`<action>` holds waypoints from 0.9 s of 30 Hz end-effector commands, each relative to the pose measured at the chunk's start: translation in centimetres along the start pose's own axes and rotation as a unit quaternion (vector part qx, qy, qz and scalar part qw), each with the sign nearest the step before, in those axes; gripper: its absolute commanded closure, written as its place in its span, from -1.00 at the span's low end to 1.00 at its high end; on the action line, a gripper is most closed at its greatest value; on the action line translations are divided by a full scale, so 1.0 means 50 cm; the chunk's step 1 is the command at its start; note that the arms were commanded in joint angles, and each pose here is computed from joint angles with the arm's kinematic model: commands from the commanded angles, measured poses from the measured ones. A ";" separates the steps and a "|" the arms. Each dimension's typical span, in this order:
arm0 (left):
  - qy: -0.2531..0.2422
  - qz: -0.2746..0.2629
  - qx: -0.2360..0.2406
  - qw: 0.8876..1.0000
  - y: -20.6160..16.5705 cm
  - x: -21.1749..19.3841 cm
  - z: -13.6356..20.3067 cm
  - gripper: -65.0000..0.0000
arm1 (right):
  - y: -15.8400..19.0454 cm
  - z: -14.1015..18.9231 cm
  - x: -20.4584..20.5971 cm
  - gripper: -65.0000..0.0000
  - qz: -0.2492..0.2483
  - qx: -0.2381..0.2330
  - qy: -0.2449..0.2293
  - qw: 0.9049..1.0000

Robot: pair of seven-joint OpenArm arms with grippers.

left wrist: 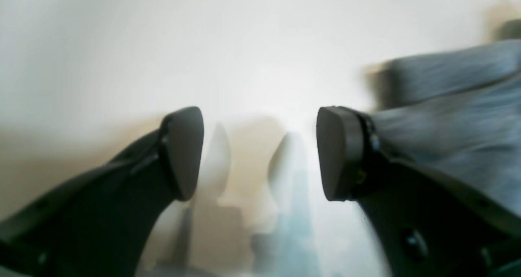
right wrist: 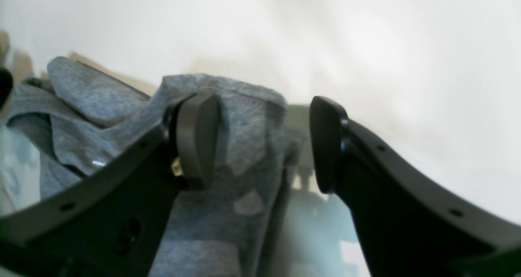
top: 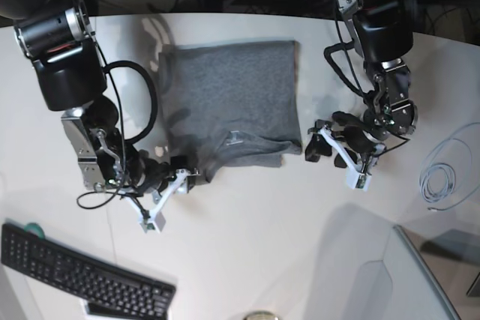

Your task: Layout the t-shirt on the table in an organized manner, then fold the t-shirt properly

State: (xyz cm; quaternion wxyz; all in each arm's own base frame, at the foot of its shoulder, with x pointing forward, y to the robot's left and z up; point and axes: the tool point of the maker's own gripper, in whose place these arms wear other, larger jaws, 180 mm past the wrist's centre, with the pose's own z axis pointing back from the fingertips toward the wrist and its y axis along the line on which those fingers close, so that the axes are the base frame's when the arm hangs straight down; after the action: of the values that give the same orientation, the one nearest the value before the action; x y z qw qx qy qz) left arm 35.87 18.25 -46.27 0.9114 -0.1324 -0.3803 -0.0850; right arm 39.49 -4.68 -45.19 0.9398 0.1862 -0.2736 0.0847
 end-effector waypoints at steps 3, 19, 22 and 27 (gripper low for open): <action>-0.046 0.011 0.014 0.999 0.051 0.056 0.053 -0.28 | 0.012 0.082 0.082 0.13 0.030 0.013 -0.096 0.995; 0.006 -0.111 0.045 0.993 -0.013 -0.159 0.335 1.00 | -0.039 0.315 -0.162 1.00 0.068 -0.034 -0.099 0.992; -0.008 -0.084 0.027 0.996 -0.045 -0.222 0.371 1.00 | -0.060 0.365 -0.239 1.00 0.051 -0.057 -0.073 0.994; 0.003 0.005 0.021 1.000 -0.062 -0.363 0.401 1.00 | -0.099 0.409 -0.355 1.00 0.016 -0.091 -0.017 0.996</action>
State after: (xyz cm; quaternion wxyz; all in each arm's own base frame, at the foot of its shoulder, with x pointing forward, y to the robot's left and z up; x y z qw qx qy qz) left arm 8.29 22.45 -46.16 0.9241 -0.1109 -0.3584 -0.0732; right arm 15.57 -18.40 -41.14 0.9514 0.0948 -0.2853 0.0666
